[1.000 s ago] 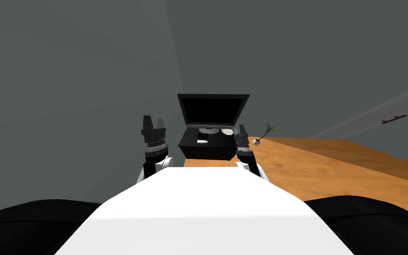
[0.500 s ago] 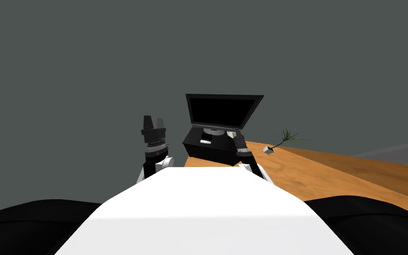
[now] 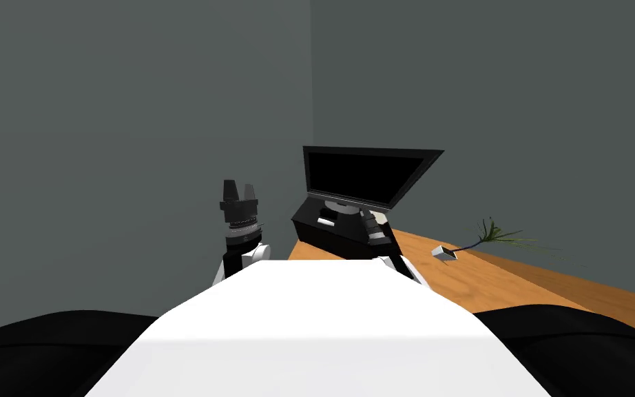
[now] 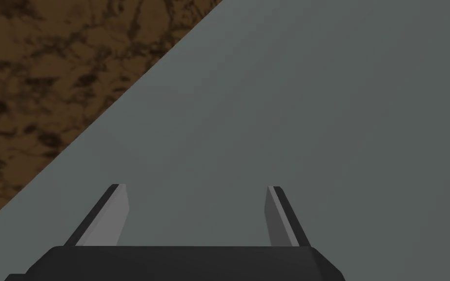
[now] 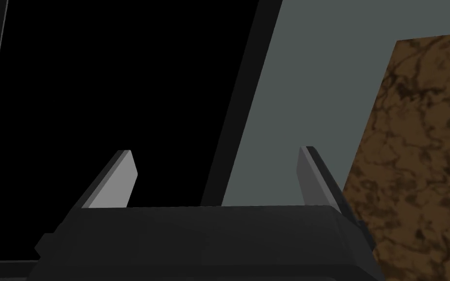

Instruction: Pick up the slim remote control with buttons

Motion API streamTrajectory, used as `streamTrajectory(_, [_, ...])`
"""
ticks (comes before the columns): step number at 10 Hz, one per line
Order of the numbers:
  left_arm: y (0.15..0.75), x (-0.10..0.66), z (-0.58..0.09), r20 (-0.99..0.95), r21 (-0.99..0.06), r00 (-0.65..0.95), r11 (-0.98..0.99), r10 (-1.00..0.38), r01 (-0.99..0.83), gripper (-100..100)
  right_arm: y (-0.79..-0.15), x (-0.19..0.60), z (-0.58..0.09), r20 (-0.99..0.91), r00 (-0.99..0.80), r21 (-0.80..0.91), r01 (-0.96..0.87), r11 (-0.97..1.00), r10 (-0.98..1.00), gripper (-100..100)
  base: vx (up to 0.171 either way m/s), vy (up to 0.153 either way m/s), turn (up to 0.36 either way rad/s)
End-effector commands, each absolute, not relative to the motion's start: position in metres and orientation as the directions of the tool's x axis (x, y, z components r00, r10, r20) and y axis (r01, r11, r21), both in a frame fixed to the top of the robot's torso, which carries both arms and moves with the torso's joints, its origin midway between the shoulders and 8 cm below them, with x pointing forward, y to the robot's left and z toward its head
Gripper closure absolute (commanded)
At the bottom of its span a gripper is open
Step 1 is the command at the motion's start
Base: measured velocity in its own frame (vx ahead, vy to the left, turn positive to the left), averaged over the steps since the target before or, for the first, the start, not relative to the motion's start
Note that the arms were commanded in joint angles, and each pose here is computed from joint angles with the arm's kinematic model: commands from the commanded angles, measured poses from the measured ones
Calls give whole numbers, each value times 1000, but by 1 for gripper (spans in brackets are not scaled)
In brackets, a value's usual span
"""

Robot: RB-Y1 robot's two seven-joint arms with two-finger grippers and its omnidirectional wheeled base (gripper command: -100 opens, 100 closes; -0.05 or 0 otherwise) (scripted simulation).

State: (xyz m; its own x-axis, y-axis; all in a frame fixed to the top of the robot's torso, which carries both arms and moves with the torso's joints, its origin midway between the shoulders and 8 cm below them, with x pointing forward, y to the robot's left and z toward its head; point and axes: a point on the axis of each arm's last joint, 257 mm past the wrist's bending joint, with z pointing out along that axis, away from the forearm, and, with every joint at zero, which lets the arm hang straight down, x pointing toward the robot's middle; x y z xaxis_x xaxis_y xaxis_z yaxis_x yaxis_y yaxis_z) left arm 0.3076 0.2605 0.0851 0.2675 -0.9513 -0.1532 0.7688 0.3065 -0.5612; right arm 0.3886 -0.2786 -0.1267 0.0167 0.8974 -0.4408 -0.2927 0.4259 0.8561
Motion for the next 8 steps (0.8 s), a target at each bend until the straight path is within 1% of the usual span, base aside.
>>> streamTrajectory(1, [260, 308, 85, -153, -561, 267, 307, -951, 769, 0, -283, 389, -140, -470, 7, 850, -266, 454, 883, -100, 1, -45, 170])
streamTrajectory(2, [261, 308, 85, -153, -561, 268, 307, -951, 769, 0, -289, 390, -160, -503, -20, 845, -219, 487, 864, -100, 13, -33, 343])
streamTrajectory(3, [260, 308, 85, -153, -561, 267, 307, -951, 769, 0, -289, 390, -160, -507, -19, 843, -219, 492, 862, -100, 12, -41, 176])
streamTrajectory(4, [261, 308, 85, -153, -561, 268, 307, -951, 769, 0, -295, 390, -181, -540, -50, 834, -170, 525, 840, -100, 3, -49, 273])
streamTrajectory(5, [260, 308, 85, -153, -561, 268, 307, -951, 769, 0, -295, 390, -181, -545, -49, 830, -171, 530, 837, -100, 1, -46, 285])
streamTrajectory(6, [261, 308, 85, -153, -561, 268, 307, -951, 769, 0, -303, 389, -203, -573, -83, 818, -121, 563, 815, -100, 9, -45, 412])
streamTrajectory(7, [260, 308, 85, -153, -561, 268, 307, -951, 769, 0, -303, 389, -203, -581, -82, 812, -122, 570, 810, -100, 11, -44, 194])
streamTrajectory(8, [261, 308, 85, -153, -561, 268, 307, -951, 769, 0, -311, 387, -226, -604, -120, 797, -72, 600, 788, -100, 7, -38, 354])
